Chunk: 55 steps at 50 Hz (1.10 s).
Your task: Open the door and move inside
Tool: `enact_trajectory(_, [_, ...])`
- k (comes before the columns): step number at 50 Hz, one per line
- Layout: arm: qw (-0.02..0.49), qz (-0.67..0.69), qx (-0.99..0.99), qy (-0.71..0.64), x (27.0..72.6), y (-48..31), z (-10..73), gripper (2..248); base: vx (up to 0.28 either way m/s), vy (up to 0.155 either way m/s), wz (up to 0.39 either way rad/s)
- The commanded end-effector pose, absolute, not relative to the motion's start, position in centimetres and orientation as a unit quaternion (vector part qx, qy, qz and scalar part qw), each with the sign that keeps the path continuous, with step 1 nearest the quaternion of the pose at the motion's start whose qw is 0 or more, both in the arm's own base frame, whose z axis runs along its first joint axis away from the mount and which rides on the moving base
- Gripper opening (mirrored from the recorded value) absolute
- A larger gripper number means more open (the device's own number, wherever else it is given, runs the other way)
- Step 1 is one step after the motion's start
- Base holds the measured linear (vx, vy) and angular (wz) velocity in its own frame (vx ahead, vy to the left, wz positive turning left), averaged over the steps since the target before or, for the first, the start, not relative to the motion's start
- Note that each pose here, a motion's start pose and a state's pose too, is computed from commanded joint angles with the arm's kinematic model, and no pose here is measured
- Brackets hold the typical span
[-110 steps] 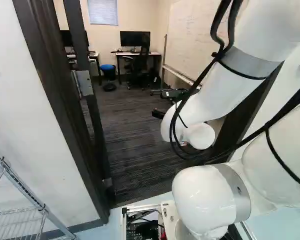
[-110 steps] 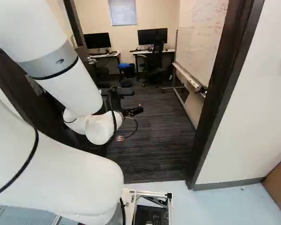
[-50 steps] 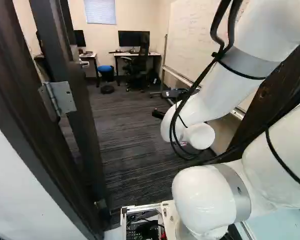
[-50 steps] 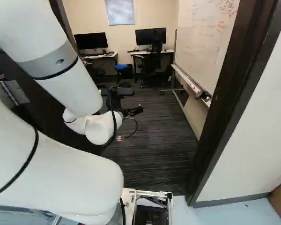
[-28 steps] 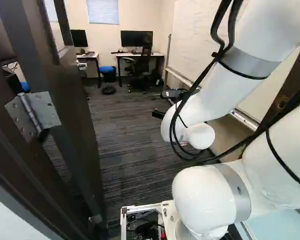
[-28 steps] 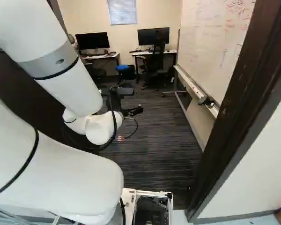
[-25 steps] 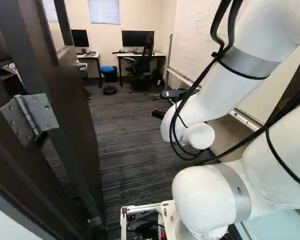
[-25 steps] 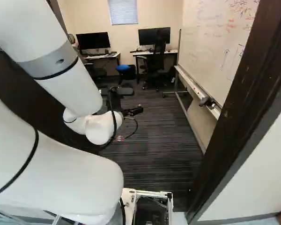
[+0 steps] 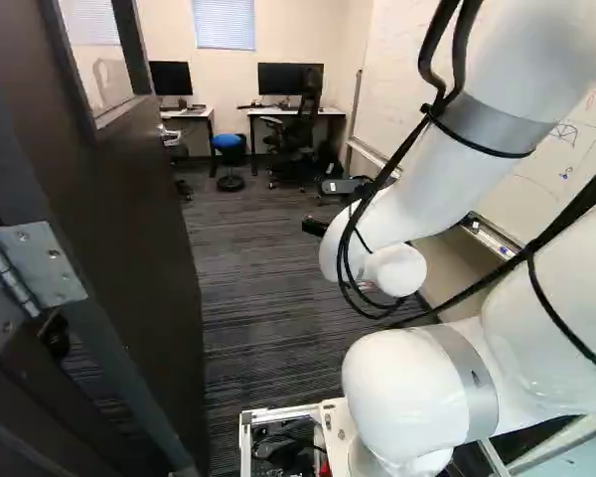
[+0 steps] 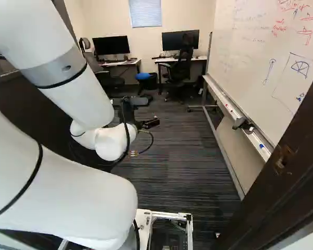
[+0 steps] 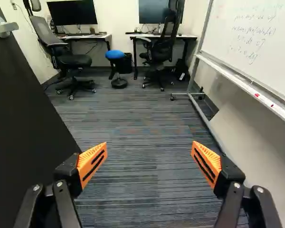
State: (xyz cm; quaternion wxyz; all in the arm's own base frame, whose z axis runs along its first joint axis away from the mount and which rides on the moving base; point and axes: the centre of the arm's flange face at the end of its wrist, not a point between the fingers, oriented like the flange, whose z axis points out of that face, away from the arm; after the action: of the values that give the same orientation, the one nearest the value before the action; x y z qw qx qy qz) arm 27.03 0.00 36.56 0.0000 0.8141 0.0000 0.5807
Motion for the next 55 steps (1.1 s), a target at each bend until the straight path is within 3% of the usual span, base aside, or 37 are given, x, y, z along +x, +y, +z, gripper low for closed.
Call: enact_trajectory(55, [0.000, 0.581, 0.814, 0.000, 27.03, 0.00, 36.56, 247, 0.181, 0.005, 0.001])
